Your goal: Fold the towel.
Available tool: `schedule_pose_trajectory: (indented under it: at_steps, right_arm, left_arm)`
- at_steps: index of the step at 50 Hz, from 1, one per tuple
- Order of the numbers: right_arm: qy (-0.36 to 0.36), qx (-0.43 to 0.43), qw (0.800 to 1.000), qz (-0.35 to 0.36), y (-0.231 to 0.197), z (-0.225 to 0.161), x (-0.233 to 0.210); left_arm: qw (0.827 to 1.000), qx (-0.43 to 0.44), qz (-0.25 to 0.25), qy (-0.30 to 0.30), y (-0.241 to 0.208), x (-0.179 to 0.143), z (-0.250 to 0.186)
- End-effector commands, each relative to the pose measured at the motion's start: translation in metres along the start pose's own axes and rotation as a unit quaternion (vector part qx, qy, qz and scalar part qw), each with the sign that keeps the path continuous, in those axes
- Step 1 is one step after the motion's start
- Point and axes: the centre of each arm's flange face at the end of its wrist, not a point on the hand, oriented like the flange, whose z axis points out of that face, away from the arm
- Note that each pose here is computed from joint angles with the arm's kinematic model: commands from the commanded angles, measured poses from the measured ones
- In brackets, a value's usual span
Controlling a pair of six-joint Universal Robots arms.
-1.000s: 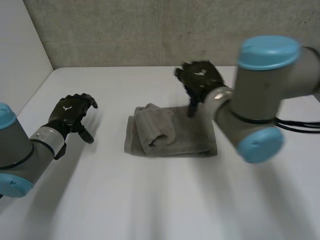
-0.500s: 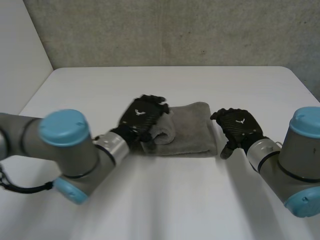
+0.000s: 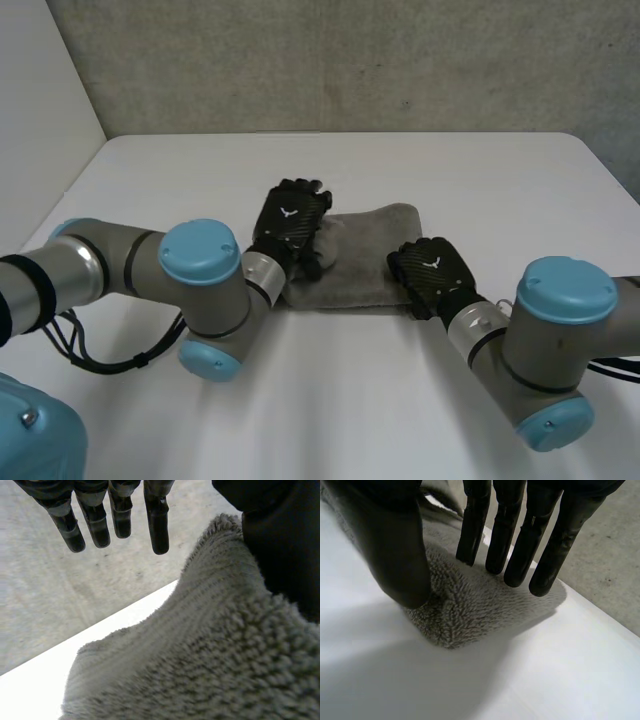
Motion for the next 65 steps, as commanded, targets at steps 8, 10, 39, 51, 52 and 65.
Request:
schedule_pose_trajectory:
  at_steps: [8,10,39,51,52,65]
  right_arm:
    - [-0.006,-0.009,1.0,-0.012,0.007,0.003,-0.01]
    - [-0.005,-0.008,1.0,-0.015,0.006,0.003,-0.009]
    - [0.005,-0.017,1.0,-0.02,0.005,-0.001,-0.005]
    - [0.003,-0.026,1.0,-0.018,0.007,-0.002,-0.004]
    - [0.003,-0.026,1.0,-0.018,0.007,-0.002,-0.004]
    - [0.002,-0.028,0.999,-0.017,0.008,-0.002,-0.005]
  left_arm:
    - [0.969,-0.046,-0.034,-0.241,0.012,-0.101,-0.02]
    - [0.967,-0.05,-0.044,-0.245,0.015,-0.104,-0.024]
    - [0.998,-0.017,-0.062,-0.012,-0.015,-0.021,-0.029]
    - [0.999,-0.027,-0.025,-0.03,0.022,-0.03,0.003]
    - [0.998,-0.028,-0.021,-0.045,0.025,-0.037,0.007]
    - [0.983,-0.021,-0.018,-0.179,0.024,-0.097,0.017]
